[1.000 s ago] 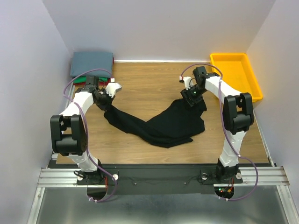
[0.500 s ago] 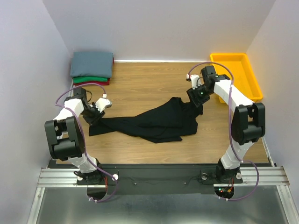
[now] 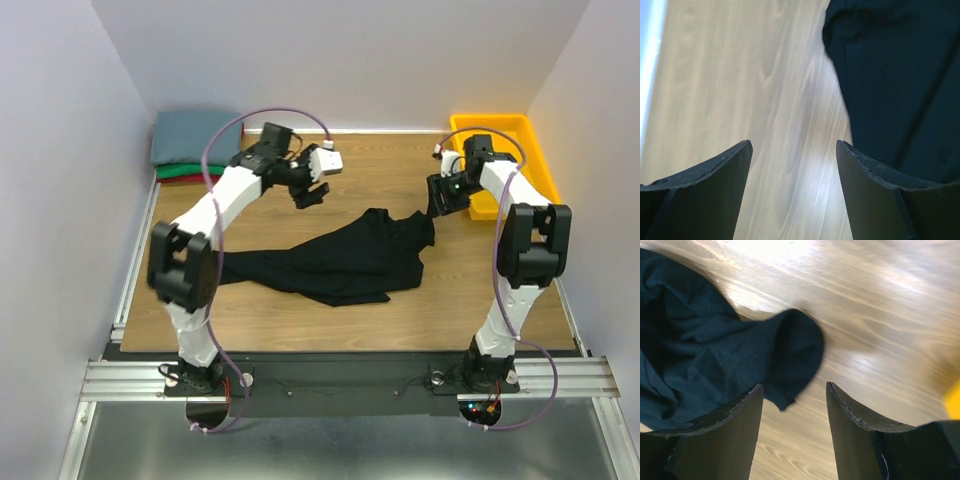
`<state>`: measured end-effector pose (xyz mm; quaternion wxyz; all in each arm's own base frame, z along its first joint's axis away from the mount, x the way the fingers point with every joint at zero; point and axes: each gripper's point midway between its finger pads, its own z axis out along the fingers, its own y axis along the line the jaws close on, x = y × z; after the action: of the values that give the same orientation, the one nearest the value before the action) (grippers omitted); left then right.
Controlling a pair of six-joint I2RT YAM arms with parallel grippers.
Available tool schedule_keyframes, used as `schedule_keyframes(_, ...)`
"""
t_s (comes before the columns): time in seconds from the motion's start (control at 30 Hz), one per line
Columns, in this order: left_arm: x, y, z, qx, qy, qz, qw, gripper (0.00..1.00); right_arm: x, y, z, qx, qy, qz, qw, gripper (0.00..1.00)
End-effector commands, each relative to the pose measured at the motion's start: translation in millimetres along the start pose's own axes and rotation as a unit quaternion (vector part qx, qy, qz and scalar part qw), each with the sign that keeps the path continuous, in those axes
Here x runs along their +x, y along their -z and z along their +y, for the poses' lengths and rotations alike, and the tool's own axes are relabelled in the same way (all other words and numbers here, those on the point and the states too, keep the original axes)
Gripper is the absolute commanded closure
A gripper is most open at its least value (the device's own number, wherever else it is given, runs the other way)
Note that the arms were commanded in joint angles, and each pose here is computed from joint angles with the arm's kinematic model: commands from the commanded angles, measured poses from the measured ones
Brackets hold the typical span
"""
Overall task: Fold and stack the t-shirts
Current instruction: Flatten the tshirt out
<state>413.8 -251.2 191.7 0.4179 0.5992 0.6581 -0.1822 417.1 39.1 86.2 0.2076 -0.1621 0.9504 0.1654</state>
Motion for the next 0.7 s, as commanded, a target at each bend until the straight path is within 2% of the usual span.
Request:
schedule_keyframes(0.0, -11.8, -51.9, -4.9, 0.039, 0.071, -0.031, 0.996, 0.25, -25.7, -3.2, 20.6, -0.054, -0.013, -0.035, 0.998, 0.41)
schedule_keyframes(0.07, -16.2, -73.9, -15.1, 0.062, 0.069, -0.033, 0.995, 0.29, -23.3, -8.0, 24.7, -0.071, -0.021, -0.031, 0.997, 0.41)
schedule_keyframes(0.27, -11.4, -113.5, -44.8, 0.12, 0.079, -0.036, 0.989, 0.29, -12.0, -13.8, 33.6, -0.096, -0.037, -0.02, 0.995, 0.44)
schedule_keyframes(0.67, -29.5, -151.6, -66.7, 0.159, 0.078, -0.067, 0.982, 0.33, -0.7, -24.1, 41.0, -0.124, -0.057, -0.006, 0.991, 0.52)
